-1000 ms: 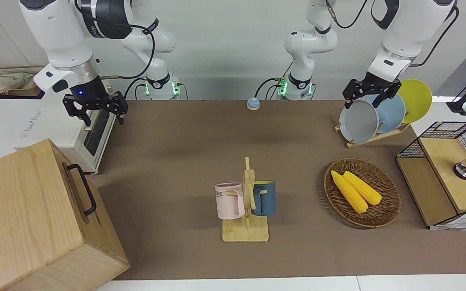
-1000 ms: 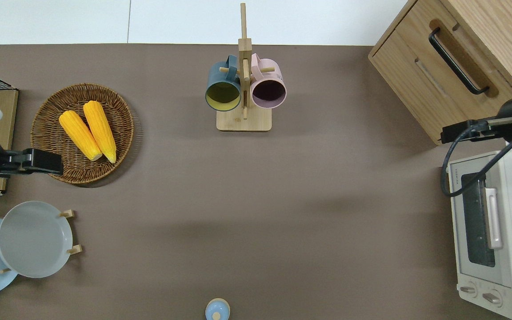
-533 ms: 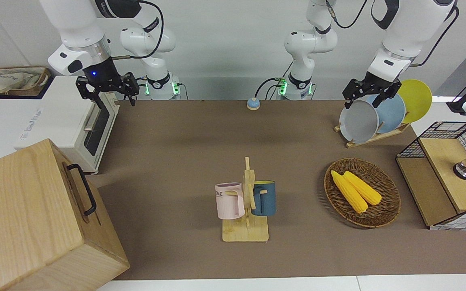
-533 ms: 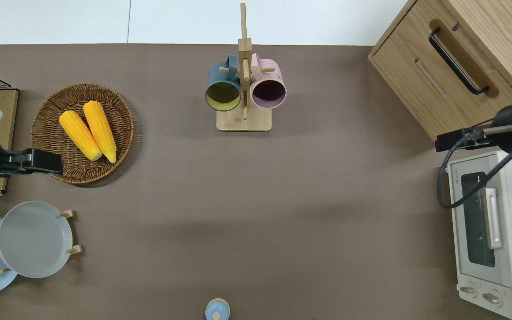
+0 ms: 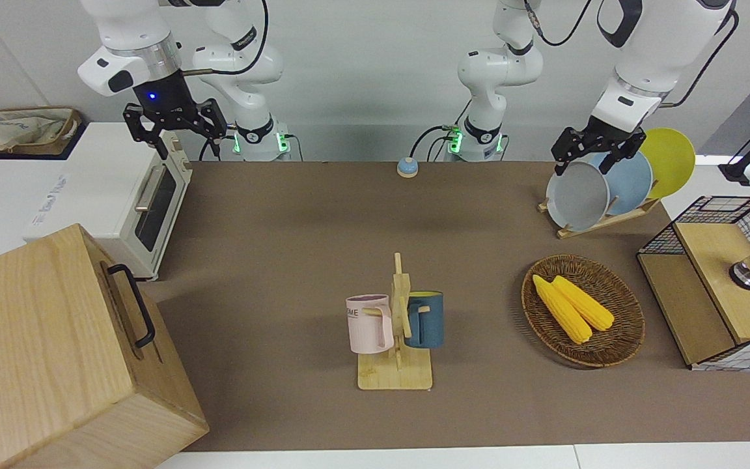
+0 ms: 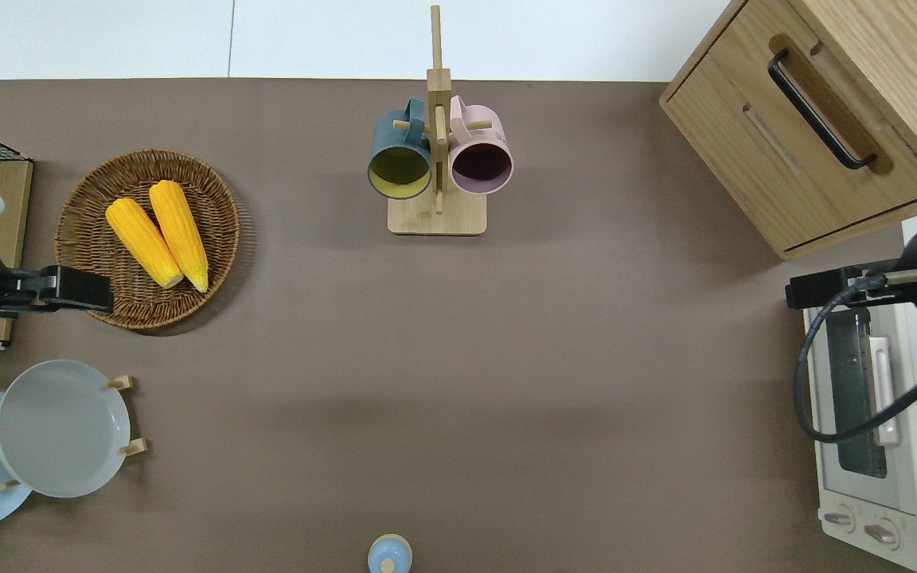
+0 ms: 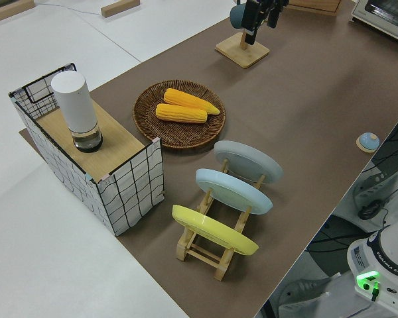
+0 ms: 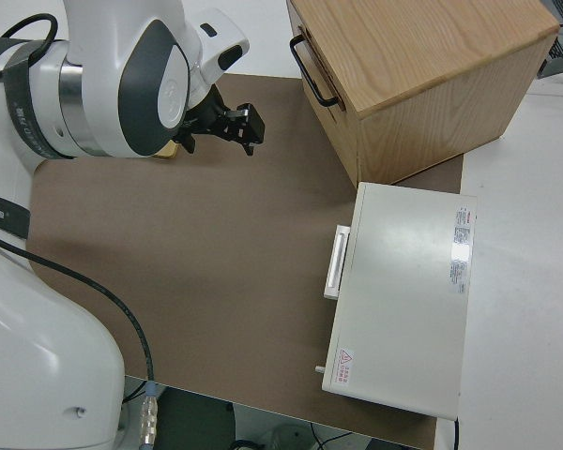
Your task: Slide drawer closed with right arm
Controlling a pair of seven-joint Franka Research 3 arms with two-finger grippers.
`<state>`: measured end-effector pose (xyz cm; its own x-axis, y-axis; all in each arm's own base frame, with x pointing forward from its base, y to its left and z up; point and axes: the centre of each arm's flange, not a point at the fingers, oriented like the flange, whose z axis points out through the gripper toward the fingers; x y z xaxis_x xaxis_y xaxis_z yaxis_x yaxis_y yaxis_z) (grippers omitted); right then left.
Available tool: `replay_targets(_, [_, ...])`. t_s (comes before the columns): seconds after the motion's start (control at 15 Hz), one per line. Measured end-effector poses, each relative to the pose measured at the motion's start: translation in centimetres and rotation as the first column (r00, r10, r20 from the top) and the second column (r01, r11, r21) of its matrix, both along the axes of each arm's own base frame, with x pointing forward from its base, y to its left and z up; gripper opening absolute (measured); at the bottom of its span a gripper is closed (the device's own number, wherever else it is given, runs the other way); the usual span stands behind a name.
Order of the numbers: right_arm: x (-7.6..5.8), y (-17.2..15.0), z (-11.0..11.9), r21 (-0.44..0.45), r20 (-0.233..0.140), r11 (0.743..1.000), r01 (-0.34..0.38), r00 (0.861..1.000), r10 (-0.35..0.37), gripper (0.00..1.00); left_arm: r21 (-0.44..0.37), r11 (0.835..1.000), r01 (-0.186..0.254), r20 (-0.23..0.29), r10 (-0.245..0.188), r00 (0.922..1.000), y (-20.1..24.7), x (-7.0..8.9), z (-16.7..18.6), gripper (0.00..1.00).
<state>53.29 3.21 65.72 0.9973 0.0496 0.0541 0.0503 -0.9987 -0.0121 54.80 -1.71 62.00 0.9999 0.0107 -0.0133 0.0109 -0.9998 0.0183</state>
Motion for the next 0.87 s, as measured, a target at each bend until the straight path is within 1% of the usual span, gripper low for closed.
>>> replay_targets(0.13, [-0.3, 0.3, 0.4, 0.000, 0.006, 1.000, -0.005, 1.000, 0.005, 0.99, 0.000, 1.000, 0.000, 0.000, 0.000, 1.0000, 0.0, 0.0, 0.0, 1.00])
replay_targets(0.27, [-0.6, 0.9, 0.5, -0.001, -0.003, 1.000, -0.017, 1.000, 0.017, 0.99, 0.000, 1.000, 0.000, 0.000, 0.000, 1.0000, 0.0, 0.0, 0.0, 0.99])
replay_targets(0.87, [-0.9, 1.3, 0.9, -0.002, -0.001, 1.000, -0.026, 1.000, 0.026, 0.99, 0.000, 1.000, 0.000, 0.000, 0.000, 1.0000, 0.0, 0.0, 0.0, 0.99])
